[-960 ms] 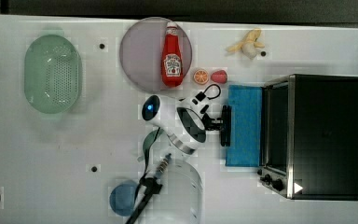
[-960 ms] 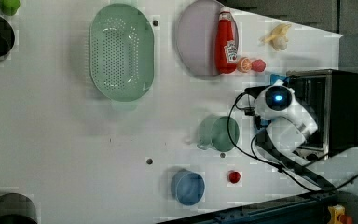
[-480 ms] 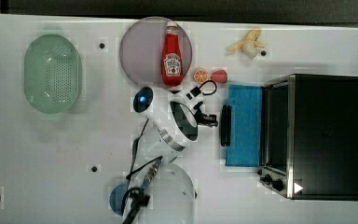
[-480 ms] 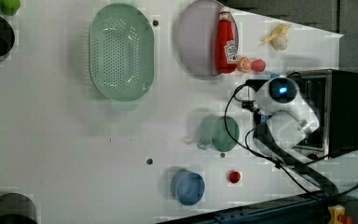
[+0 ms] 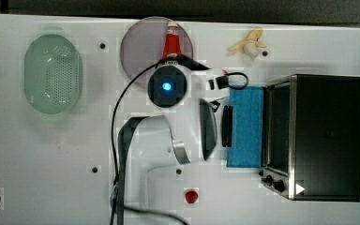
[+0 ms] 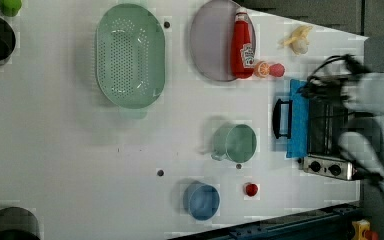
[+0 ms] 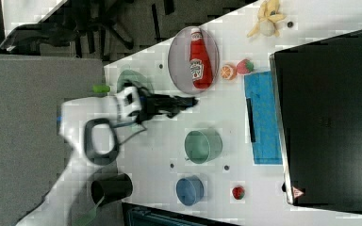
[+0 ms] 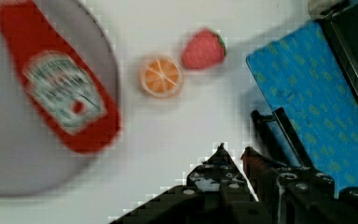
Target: Flap open oven.
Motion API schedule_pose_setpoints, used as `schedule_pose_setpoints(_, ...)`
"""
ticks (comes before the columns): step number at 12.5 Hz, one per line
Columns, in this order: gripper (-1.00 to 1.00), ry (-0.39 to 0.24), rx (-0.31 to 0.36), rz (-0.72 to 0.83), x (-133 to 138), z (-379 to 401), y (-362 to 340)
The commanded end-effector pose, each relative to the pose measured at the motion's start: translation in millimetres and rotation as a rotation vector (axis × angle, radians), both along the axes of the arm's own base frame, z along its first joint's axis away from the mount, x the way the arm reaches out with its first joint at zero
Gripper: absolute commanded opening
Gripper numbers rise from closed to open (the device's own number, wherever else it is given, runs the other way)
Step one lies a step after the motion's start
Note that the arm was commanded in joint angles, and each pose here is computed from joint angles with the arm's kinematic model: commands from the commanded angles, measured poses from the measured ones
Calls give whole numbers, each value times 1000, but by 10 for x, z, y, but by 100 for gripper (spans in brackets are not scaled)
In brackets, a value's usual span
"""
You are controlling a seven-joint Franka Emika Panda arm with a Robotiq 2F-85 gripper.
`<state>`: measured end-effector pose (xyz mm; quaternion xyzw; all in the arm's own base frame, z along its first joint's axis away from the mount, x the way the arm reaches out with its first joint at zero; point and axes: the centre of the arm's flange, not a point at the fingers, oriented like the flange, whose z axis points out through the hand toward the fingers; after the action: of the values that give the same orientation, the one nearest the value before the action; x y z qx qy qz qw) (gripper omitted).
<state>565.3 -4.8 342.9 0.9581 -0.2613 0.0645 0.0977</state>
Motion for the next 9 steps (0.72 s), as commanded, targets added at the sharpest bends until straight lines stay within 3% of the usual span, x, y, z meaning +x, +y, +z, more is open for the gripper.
schedule_pose_setpoints(1,-65,-42,112,-199,-50,513,-304)
schedule_pose_setpoints(3,-65,-26,185,-251,-186,908,-341)
schedule_pose_setpoints(9,-65,82,228,-326,-672,2033,-415)
